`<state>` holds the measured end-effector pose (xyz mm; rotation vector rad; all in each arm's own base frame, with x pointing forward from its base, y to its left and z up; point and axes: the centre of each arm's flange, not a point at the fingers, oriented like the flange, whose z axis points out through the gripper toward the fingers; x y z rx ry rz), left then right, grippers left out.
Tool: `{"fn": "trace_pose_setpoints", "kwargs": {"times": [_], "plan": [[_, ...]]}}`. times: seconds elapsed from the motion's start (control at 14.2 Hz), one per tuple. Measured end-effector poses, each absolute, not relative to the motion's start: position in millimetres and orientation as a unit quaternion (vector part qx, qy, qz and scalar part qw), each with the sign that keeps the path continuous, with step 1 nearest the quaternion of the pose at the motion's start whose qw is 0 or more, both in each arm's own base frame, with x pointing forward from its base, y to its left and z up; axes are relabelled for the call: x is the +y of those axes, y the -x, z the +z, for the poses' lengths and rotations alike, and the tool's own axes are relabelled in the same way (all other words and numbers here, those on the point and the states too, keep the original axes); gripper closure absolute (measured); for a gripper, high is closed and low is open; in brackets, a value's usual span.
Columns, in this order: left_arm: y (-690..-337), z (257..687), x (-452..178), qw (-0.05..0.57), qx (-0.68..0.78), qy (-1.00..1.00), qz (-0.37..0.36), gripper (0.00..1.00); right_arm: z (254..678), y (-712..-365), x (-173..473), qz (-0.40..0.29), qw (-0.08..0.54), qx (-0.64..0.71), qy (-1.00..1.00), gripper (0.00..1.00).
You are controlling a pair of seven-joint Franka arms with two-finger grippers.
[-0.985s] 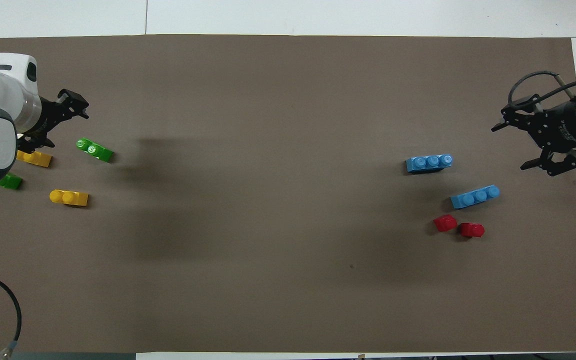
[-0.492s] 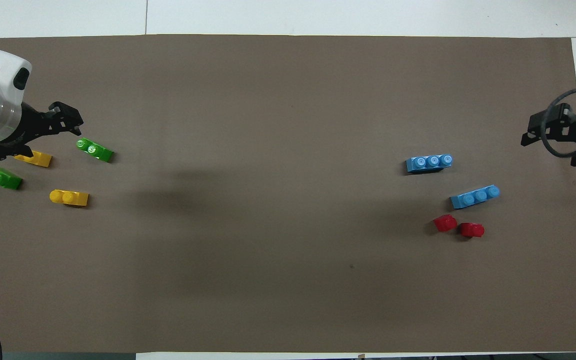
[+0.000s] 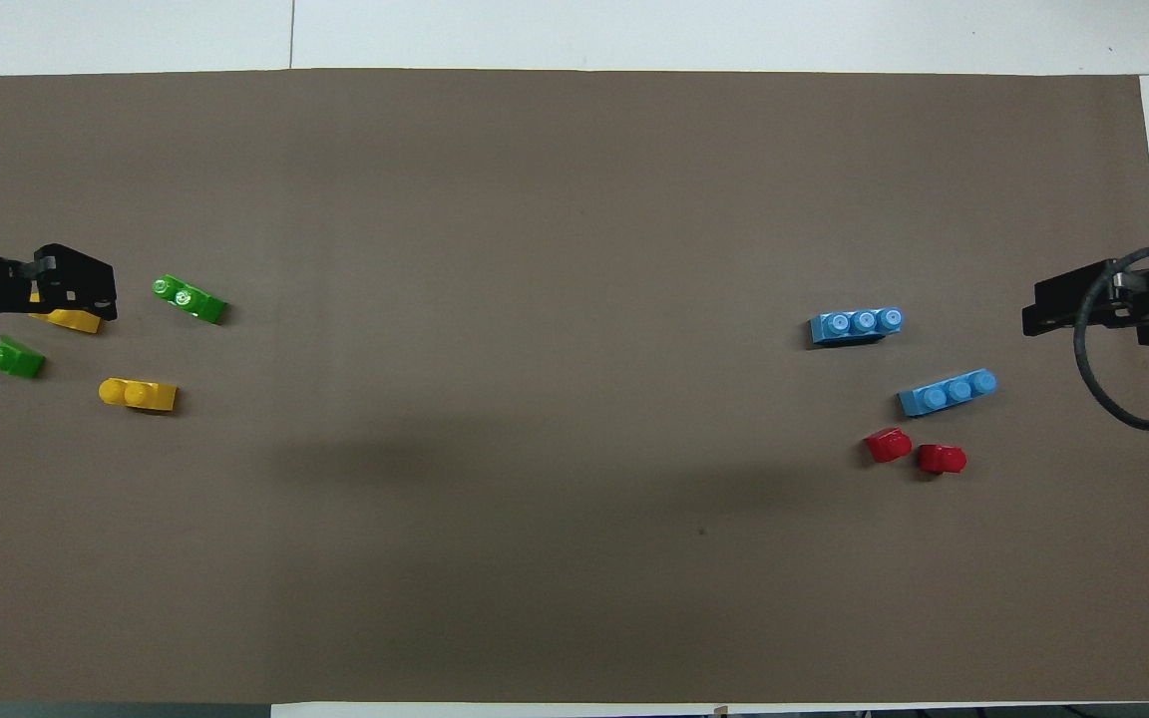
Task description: Remove green block with left arm and hold with right
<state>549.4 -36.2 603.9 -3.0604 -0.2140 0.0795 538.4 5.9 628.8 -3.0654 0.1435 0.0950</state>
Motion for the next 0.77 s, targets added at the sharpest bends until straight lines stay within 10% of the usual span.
{"fn": "trace_pose_setpoints", "kwargs": {"times": [0.77], "plan": [[-508, 649, -40, -0.006, 0.009, 0.999, 0.034, 0.0, 627, -540, 4, 0.03, 0.036, 0.009, 0.999, 0.0]]}}
